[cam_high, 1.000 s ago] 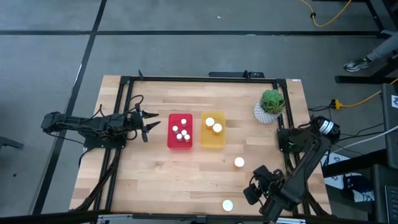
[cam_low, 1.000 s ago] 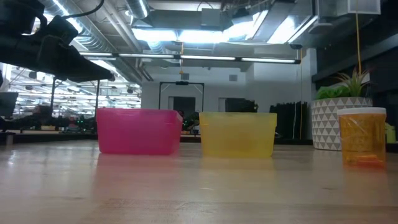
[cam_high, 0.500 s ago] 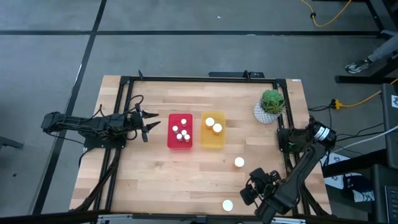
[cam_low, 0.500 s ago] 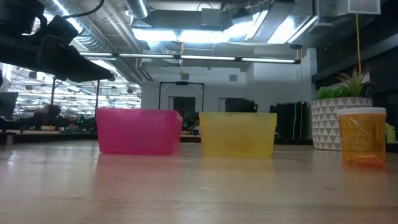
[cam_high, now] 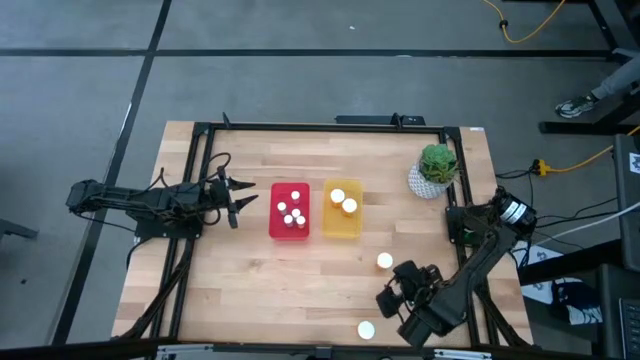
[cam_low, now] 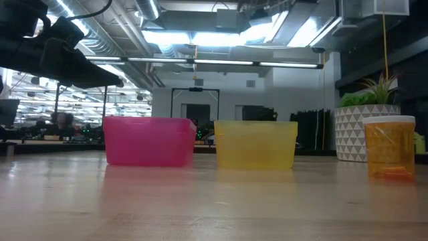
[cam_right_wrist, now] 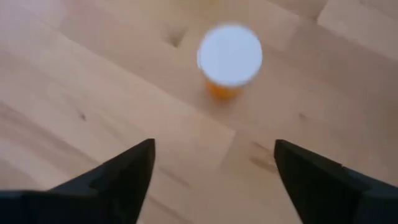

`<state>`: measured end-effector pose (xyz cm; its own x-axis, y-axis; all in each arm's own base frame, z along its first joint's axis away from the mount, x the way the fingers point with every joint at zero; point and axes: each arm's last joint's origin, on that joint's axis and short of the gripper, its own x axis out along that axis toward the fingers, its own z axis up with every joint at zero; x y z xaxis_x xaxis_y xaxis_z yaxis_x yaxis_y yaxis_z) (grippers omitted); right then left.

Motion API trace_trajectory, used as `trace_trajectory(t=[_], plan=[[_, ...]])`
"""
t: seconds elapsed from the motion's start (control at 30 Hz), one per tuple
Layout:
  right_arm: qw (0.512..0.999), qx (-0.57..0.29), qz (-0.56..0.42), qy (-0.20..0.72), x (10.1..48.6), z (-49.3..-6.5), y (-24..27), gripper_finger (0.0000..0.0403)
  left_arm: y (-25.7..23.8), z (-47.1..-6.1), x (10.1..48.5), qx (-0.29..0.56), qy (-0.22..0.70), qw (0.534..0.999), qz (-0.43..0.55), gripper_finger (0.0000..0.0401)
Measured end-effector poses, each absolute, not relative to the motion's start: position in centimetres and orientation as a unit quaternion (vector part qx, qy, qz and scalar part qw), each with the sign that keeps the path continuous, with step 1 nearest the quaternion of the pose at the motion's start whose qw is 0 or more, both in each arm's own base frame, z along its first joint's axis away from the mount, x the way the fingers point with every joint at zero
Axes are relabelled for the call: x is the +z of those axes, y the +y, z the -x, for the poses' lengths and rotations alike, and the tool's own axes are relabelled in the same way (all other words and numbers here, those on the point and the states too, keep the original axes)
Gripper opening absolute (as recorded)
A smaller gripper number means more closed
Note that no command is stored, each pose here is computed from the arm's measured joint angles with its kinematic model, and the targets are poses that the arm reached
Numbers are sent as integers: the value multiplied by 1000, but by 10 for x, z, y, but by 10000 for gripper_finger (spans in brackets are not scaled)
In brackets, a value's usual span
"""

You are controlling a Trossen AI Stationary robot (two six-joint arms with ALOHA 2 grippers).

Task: Pick and place medicine bottles into bin by pill shape (circle, oval)
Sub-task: Put the large orange pill bottle into the yellow bin

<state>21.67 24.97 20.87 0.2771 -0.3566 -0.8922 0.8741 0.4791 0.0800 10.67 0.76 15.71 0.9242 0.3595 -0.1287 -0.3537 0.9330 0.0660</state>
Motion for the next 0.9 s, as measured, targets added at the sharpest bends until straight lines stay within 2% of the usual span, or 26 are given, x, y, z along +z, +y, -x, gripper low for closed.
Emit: trace_trajectory(t=[0.1, 0.17, 0.37, 0.63, 0.9], plan=[[742, -421, -293, 431, 209, -225, 242, 358, 8, -107, 157, 182, 69, 981, -21, 161], [732, -431, -295, 438, 209, -229, 237, 364, 8, -107, 157, 182, 70, 981, -21, 162], [720, -445, -291, 446, 209, -244, 221, 367, 8, -107, 157, 182, 69, 981, -21, 161], [674, -465, -319, 477, 207, -256, 207, 367, 8, -107, 157, 182, 69, 981, -21, 161], [661, -470, -331, 482, 179, -259, 191, 367, 8, -107, 157, 182, 70, 981, -21, 161]])
